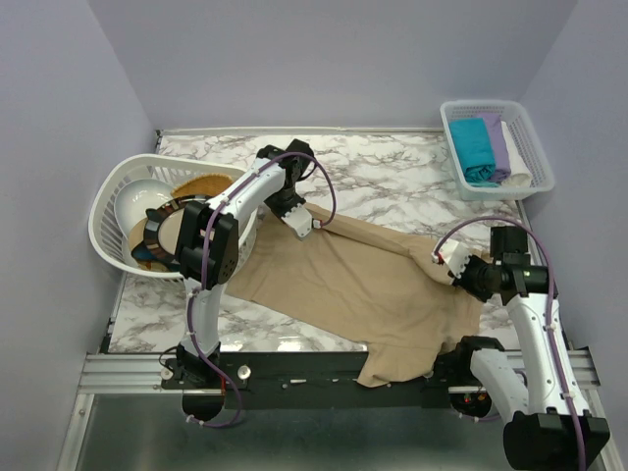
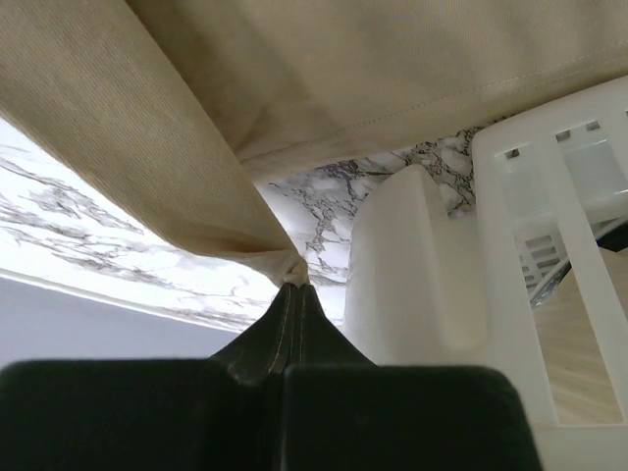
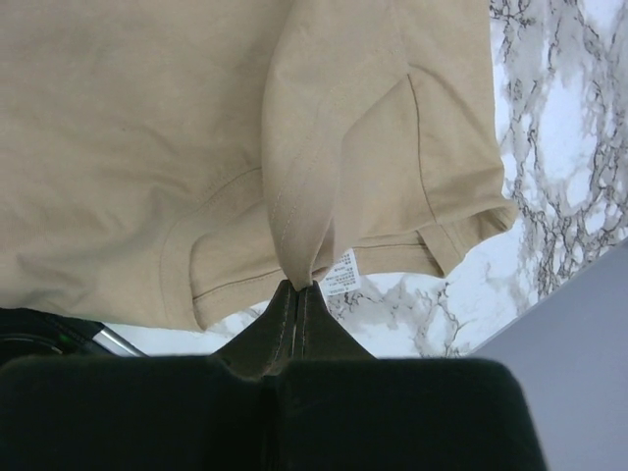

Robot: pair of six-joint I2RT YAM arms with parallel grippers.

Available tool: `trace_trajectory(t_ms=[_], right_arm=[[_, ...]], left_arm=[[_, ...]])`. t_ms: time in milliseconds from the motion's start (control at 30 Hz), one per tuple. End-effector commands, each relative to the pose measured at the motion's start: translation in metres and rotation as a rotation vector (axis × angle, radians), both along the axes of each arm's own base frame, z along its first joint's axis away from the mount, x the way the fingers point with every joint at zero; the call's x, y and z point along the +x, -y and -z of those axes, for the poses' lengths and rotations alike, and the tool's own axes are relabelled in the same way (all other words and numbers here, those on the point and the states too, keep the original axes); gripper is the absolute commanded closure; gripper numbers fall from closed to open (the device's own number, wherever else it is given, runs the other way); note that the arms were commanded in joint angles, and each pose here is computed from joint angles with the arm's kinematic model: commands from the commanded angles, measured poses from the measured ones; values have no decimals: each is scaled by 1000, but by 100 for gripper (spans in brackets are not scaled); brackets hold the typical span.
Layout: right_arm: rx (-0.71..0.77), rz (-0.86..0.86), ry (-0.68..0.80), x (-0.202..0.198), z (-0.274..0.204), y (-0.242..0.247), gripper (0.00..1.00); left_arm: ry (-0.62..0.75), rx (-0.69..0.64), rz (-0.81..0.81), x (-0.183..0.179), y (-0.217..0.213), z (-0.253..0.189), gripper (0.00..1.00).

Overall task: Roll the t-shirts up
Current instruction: Fold the T-shirt at the center of the board.

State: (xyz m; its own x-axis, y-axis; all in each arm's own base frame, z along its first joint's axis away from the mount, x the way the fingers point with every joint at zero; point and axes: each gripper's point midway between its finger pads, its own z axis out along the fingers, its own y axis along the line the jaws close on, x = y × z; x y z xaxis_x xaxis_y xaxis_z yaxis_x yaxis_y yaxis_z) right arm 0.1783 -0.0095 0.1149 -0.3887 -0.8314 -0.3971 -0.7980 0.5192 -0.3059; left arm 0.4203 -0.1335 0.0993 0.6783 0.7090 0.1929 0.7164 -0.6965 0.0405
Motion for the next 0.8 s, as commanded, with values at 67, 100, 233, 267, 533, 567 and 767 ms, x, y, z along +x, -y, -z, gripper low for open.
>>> trace_trajectory(t_ms=[67, 100, 233, 267, 533, 567, 767], right_arm=[[39, -38, -46, 0, 4, -8, 100], [37, -42, -49, 0, 4, -8, 100], [57, -54, -71, 1, 6, -12, 99], [62, -57, -82, 1, 8, -13, 99], [70, -65, -130, 2, 14, -14, 100], [71, -68, -129, 2, 15, -14, 100], [69, -68, -146, 0, 18, -14, 100]], left_arm=[[-402, 212, -97, -91, -60, 33, 100], [-408, 211, -96, -93, -59, 34, 100], [-450, 235, -102, -106, -63, 43, 100], [-459, 236, -104, -109, -63, 44, 100], [-533, 190, -164, -135, -47, 57, 100], [-538, 185, -170, -135, -46, 57, 100], [-553, 137, -220, -138, -36, 60, 100]])
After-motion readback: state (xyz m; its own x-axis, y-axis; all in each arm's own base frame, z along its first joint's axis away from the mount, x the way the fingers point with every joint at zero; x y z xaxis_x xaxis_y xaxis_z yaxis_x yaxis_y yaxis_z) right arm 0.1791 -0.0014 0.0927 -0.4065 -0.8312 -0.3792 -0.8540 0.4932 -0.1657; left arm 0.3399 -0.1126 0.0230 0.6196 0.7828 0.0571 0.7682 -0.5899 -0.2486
